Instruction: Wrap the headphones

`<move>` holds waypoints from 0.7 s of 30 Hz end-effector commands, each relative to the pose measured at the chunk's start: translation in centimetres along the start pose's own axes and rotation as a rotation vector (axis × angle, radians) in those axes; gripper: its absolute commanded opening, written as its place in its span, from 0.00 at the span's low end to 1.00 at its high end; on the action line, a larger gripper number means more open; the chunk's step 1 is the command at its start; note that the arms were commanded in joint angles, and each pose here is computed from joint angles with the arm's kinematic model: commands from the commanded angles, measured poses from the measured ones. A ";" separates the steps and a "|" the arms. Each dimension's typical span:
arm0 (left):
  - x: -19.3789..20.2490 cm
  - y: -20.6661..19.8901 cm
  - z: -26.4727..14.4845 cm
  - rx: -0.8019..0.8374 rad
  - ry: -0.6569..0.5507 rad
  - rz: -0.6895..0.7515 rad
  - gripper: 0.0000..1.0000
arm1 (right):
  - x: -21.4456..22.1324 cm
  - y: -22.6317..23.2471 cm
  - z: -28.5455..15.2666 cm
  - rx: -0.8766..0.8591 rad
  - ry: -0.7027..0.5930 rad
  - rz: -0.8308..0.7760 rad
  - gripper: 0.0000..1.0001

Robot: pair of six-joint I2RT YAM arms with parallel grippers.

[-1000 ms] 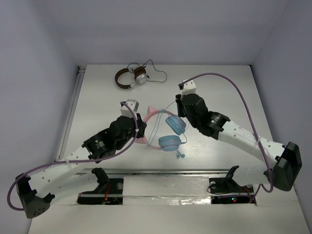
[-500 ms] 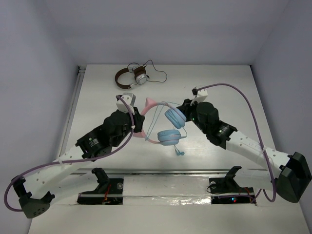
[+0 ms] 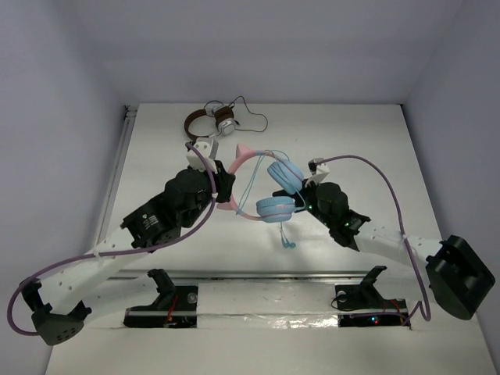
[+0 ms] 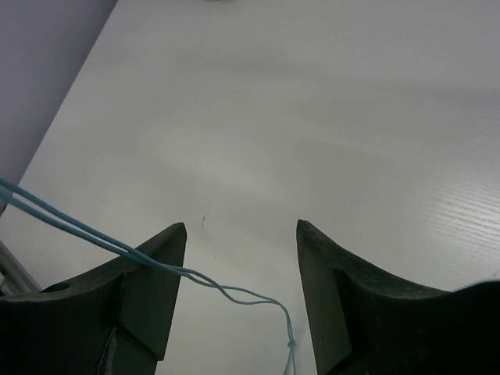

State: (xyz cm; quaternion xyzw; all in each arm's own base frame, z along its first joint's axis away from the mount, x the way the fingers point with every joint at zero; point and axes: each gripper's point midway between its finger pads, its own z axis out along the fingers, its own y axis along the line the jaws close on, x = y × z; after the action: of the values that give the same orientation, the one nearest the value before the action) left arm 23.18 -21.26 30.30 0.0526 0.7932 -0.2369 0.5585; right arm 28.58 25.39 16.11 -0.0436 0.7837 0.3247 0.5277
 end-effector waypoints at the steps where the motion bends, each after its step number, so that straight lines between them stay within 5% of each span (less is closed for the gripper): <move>1: -6.0 -2.3 -1.0 0.074 -0.167 -0.106 0.00 | -1.7 1.4 0.9 -0.059 -0.078 0.057 0.64; 21: -7.9 -2.8 -1.1 0.067 -0.199 -0.099 0.00 | 7.4 -1.3 0.6 -0.050 0.084 0.251 0.55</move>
State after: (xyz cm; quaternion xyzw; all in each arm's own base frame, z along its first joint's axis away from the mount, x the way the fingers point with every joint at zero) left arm 23.96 -21.61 32.83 0.0486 0.7805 -0.2367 0.5765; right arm 26.08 26.01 7.49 0.0206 0.8210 0.3715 0.4330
